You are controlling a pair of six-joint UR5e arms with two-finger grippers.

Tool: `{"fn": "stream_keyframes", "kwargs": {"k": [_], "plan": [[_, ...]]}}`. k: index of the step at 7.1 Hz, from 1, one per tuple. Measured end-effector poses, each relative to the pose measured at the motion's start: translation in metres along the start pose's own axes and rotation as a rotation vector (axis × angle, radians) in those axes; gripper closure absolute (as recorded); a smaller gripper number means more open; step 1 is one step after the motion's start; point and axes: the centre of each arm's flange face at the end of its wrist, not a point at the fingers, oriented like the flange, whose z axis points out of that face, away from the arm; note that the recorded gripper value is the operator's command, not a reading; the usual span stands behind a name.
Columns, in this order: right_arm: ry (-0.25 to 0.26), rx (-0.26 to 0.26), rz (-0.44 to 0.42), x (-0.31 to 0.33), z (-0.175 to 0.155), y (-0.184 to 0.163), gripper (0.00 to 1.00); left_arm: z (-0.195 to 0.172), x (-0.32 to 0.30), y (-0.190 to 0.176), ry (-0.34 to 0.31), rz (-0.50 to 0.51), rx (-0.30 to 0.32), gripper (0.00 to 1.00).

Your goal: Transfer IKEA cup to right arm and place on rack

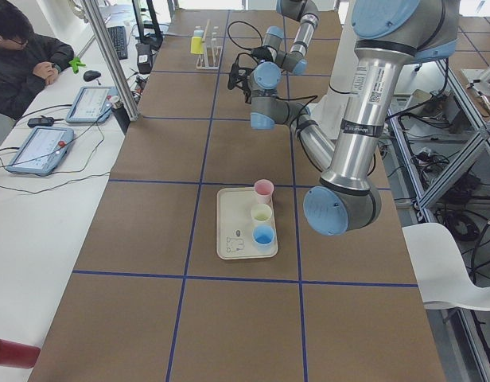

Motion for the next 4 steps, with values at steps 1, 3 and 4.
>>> {"fn": "stream_keyframes", "kwargs": {"k": [1,3,4], "plan": [[-0.001,0.003,-0.001,-0.001,0.0,-0.001,0.01,0.005,-0.002,0.002,-0.005,-0.003,-0.003,1.0],[-0.002,0.005,-0.001,-0.001,-0.001,-0.002,0.01,0.015,-0.008,0.006,-0.02,-0.009,-0.006,1.0],[-0.002,0.006,-0.001,-0.001,-0.001,-0.002,0.01,0.017,-0.01,0.008,-0.024,-0.011,-0.008,1.0]]}}
